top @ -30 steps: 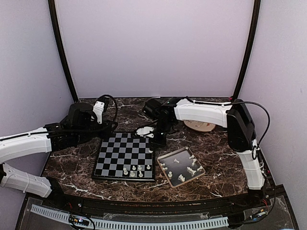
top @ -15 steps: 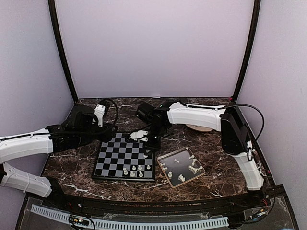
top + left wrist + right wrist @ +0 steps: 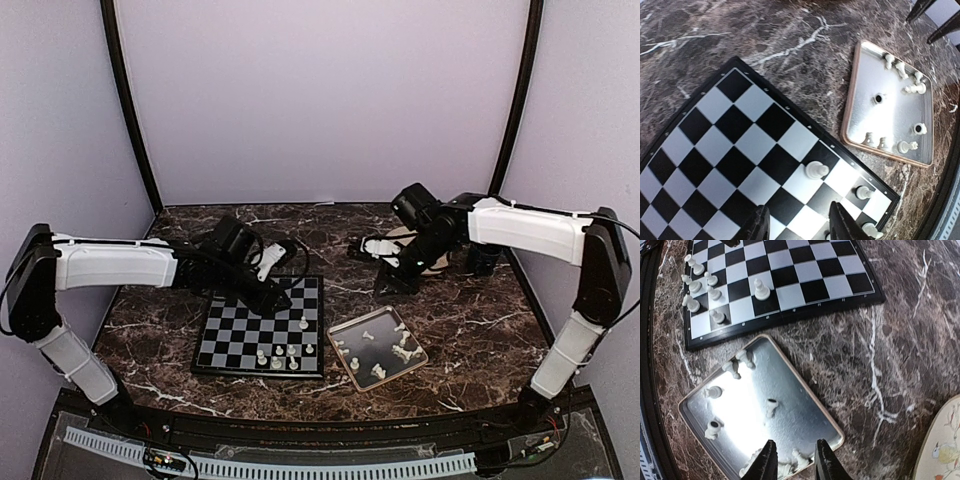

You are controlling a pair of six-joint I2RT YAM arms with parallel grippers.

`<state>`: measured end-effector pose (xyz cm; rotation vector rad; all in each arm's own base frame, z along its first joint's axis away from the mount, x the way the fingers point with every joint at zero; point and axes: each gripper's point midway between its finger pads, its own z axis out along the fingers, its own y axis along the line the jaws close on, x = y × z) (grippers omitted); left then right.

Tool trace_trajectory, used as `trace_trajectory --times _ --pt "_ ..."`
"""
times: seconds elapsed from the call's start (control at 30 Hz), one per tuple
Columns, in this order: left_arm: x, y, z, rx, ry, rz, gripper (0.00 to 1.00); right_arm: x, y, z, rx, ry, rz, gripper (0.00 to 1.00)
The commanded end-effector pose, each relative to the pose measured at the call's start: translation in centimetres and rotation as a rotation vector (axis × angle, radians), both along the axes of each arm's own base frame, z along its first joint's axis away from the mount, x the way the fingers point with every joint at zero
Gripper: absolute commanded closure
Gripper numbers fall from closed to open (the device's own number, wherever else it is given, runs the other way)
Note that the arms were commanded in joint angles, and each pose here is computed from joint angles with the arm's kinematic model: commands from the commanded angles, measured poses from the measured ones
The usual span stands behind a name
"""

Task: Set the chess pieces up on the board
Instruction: Place the bishop on the chessboard, then pick up the bishop from the chessboard.

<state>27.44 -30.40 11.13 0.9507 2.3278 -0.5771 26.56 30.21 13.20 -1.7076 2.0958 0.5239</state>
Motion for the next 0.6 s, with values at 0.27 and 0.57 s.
trace_trajectory --times 0.27,0.57 --pt "-1.8 -4.2 -4.3 0.187 0.149 -0.173 0.58 -0.4 -3.4 -1.2 0.124 -0.082 -0.079 0.73" --pt "-1.0 -3.8 -4.9 0.224 0.137 -0.128 0.69 -0.6 -3.6 -0.7 0.143 -0.103 -0.078 0.72"
